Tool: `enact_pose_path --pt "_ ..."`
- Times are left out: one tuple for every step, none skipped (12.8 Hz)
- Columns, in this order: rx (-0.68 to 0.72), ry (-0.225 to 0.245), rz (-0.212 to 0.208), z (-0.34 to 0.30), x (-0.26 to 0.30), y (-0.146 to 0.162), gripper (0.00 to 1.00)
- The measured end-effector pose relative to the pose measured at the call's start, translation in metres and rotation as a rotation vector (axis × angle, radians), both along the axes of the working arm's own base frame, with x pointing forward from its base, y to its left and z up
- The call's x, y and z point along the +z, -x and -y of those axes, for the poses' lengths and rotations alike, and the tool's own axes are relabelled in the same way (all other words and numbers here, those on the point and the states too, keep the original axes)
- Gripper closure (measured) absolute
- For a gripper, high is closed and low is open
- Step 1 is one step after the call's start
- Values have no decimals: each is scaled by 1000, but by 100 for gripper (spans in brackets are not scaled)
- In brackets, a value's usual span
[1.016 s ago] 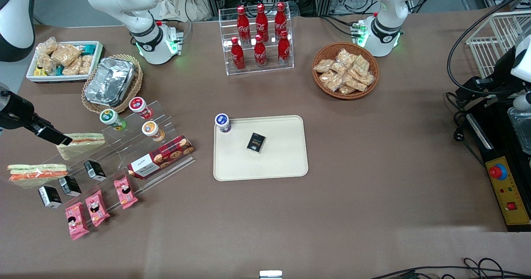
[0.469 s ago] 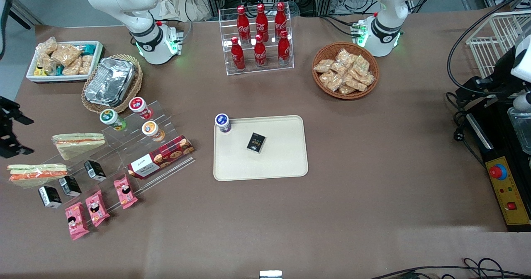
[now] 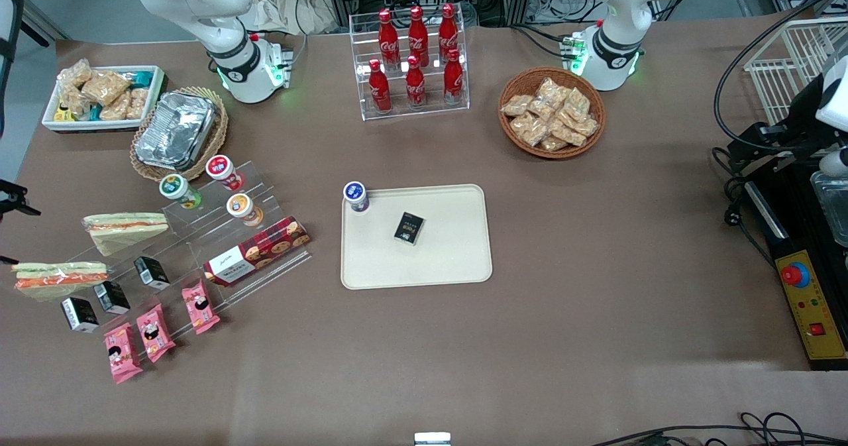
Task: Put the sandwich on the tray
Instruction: 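Move the right gripper over the wrapped triangle sandwich on the rack, then lower the right gripper and close it on the wrapped sandwich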
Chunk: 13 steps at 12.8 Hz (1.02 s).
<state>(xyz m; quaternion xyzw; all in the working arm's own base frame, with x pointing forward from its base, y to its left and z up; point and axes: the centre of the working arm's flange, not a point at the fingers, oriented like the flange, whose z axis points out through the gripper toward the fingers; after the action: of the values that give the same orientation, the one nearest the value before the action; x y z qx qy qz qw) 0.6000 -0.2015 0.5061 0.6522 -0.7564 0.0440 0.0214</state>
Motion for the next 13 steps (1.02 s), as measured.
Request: enact_pose_path --pt "-15 6 10 9 -9 -4 1" --pt "-26 11 21 17 -17 -7 1" --pt "-20 19 26 24 -26 -10 0" --pt "7 28 28 28 -36 -14 0" --pt "31 34 29 30 -46 -18 0" --pt "43 37 29 30 -56 -23 0" --pt "48 35 23 31 -67 -26 0" --pt "53 34 10 35 -77 -26 0" --pt "72 34 -4 40 -84 -26 0" --pt "97 32 -19 44 -92 -25 0" --pt "115 31 -31 48 -99 -25 0" --pt "124 32 -36 50 -105 -25 0" --pt "124 33 -33 53 -111 -26 0"
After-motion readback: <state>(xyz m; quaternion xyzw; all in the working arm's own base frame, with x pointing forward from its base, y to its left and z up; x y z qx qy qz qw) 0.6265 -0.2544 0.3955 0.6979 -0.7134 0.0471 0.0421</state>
